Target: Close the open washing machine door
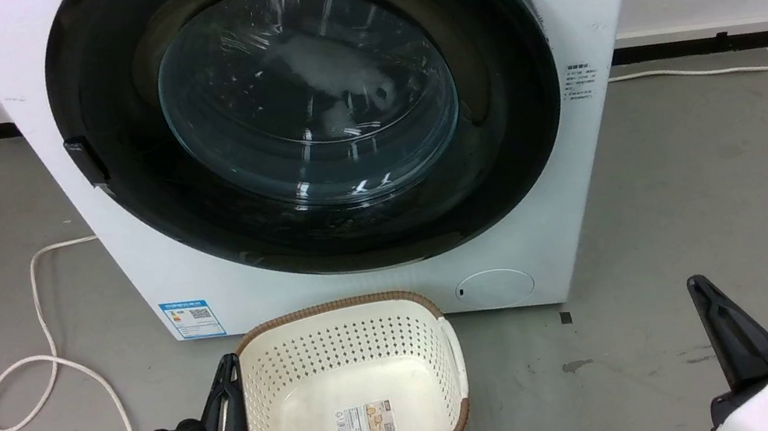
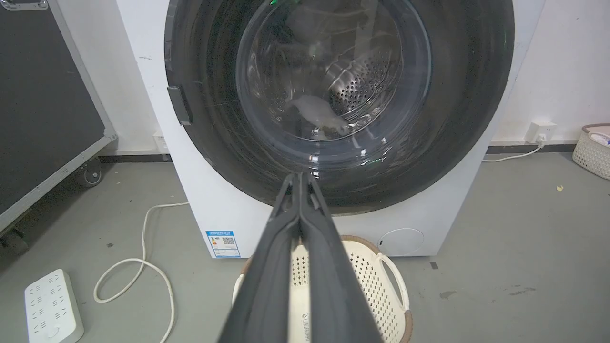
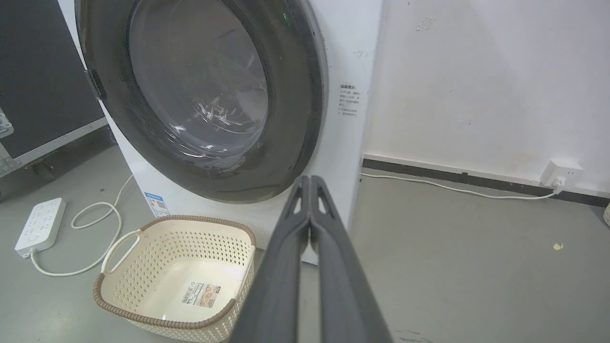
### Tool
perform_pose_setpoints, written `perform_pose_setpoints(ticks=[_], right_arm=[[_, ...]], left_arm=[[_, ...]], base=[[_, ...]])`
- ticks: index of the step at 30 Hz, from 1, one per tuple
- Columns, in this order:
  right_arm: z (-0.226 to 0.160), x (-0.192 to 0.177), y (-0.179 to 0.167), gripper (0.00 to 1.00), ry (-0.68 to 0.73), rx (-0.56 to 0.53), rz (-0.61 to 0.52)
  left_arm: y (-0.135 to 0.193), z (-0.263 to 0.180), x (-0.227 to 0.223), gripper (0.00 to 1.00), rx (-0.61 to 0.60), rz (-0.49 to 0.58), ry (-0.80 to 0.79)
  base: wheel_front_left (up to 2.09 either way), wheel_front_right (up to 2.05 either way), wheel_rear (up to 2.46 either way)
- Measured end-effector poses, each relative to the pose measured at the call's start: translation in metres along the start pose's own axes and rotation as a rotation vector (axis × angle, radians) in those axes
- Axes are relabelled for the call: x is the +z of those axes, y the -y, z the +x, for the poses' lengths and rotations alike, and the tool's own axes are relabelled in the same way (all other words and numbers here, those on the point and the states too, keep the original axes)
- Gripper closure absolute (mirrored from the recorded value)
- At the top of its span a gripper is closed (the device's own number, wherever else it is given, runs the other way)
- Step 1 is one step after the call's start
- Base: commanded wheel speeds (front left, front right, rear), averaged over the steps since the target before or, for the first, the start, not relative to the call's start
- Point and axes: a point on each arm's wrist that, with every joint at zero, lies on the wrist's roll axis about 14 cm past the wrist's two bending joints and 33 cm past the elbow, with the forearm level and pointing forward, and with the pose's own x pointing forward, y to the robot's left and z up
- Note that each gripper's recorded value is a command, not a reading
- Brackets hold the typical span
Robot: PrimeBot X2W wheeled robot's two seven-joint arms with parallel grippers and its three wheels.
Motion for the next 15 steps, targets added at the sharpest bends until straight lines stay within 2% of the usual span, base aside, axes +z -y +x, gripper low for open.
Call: perform_pose_setpoints(ticks=[15], right_arm=[[0.0001, -0.0013, -0.0028, 1.00, -0.022, 0.009, -0.013]], left_arm=[[-0.0021, 0.0014, 0.0002, 1.00, 0.014, 0.004, -0.017]], base=[[0.00, 0.00, 0.00]])
